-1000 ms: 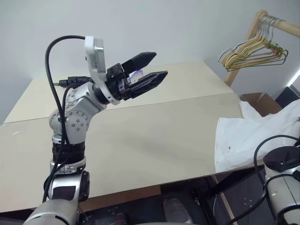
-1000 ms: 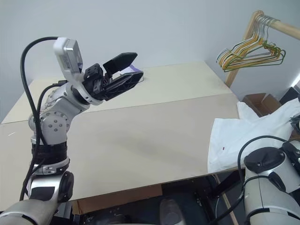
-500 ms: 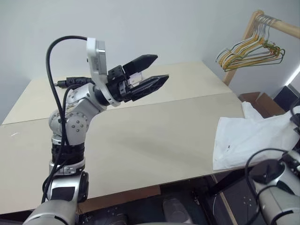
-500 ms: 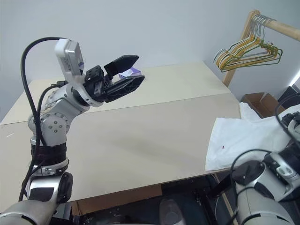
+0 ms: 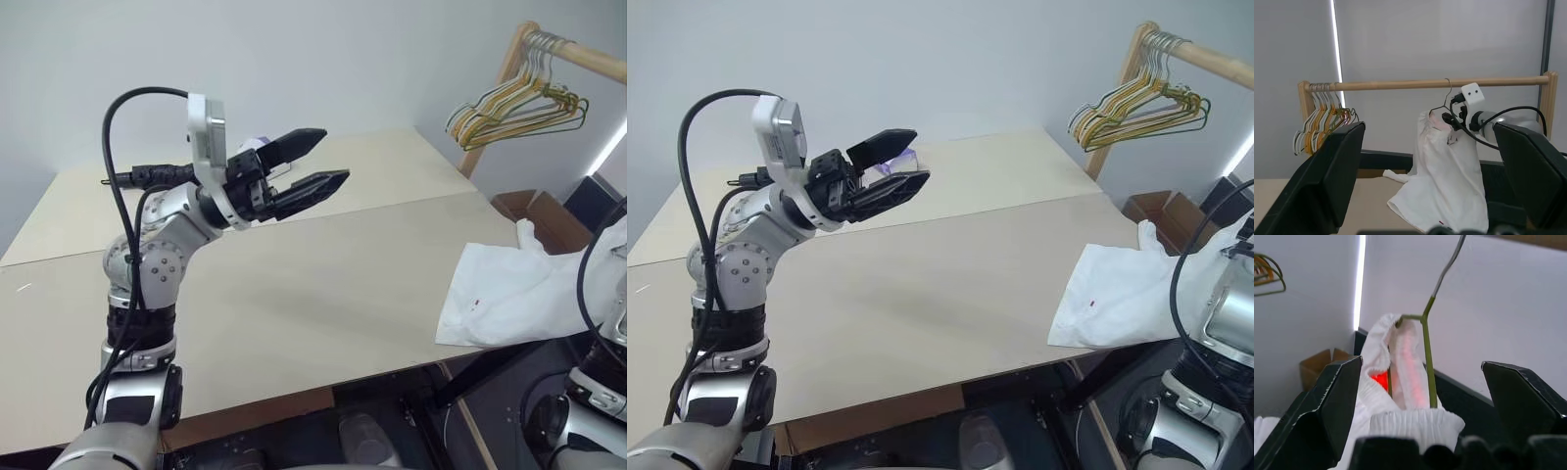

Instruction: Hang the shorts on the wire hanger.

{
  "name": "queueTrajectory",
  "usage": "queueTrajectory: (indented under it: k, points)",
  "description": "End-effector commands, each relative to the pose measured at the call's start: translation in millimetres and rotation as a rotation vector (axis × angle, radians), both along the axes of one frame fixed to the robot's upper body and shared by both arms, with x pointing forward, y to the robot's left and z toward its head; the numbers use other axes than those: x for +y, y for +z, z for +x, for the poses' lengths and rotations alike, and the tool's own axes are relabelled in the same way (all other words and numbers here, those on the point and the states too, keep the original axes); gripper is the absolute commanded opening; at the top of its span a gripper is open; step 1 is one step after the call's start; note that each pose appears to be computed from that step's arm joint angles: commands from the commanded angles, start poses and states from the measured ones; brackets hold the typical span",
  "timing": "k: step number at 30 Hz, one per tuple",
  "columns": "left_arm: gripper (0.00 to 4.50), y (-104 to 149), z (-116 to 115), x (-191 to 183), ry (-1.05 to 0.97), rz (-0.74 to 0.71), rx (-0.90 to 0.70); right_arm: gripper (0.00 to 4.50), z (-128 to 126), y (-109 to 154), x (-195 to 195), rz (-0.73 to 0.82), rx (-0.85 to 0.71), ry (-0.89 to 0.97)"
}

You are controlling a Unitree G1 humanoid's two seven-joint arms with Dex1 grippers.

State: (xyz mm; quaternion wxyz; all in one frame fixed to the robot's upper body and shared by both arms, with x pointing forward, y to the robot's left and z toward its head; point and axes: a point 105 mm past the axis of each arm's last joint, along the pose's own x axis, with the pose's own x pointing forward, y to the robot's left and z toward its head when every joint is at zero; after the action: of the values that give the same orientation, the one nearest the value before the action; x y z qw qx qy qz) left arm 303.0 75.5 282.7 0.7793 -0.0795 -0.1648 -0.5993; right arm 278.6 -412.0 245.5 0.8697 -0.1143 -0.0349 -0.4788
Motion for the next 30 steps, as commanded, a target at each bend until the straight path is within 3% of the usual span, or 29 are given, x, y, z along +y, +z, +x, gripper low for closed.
queueTrajectory:
  k: [1, 4, 10, 14, 19, 22, 23, 25, 28, 30]
  points:
    - [4.50, 10, -5, 5, 0.029, -0.007, -0.069, 4.48, -4, 19, 7, -0.078, -0.085, 0.004]
    - [4.50, 11, -3, 7, 0.043, -0.006, -0.070, 4.48, -5, 23, 13, -0.147, -0.110, -0.002]
    - [4.50, 9, -1, 10, 0.059, 0.001, -0.070, 4.48, -8, 41, 41, -0.553, -0.095, -0.028]
    - [4.50, 7, 0, 10, 0.065, 0.005, -0.073, 4.48, -3, 40, 56, -0.711, -0.066, -0.008]
    - [4.50, 3, 2, 12, 0.088, 0.022, -0.075, 4.48, 3, 39, 81, -0.759, -0.112, 0.125]
    - [4.50, -8, 4, 18, 0.116, 0.063, -0.069, 4.48, 14, 38, 109, -0.611, -0.190, 0.414]
    - [4.50, -16, 4, 21, 0.128, 0.105, -0.070, 4.48, 22, 34, 127, -0.539, -0.191, 0.592]
    - [4.50, -31, 4, 27, 0.149, 0.186, -0.080, 4.48, 31, 25, 160, -0.444, -0.162, 0.899]
    - [4.50, -46, 3, 35, 0.184, 0.248, -0.076, 4.48, 37, 13, 191, -0.359, -0.101, 1.163]
    - [4.50, -62, -1, 44, 0.221, 0.320, -0.066, 4.48, 39, 1, 227, -0.294, -0.014, 1.450]
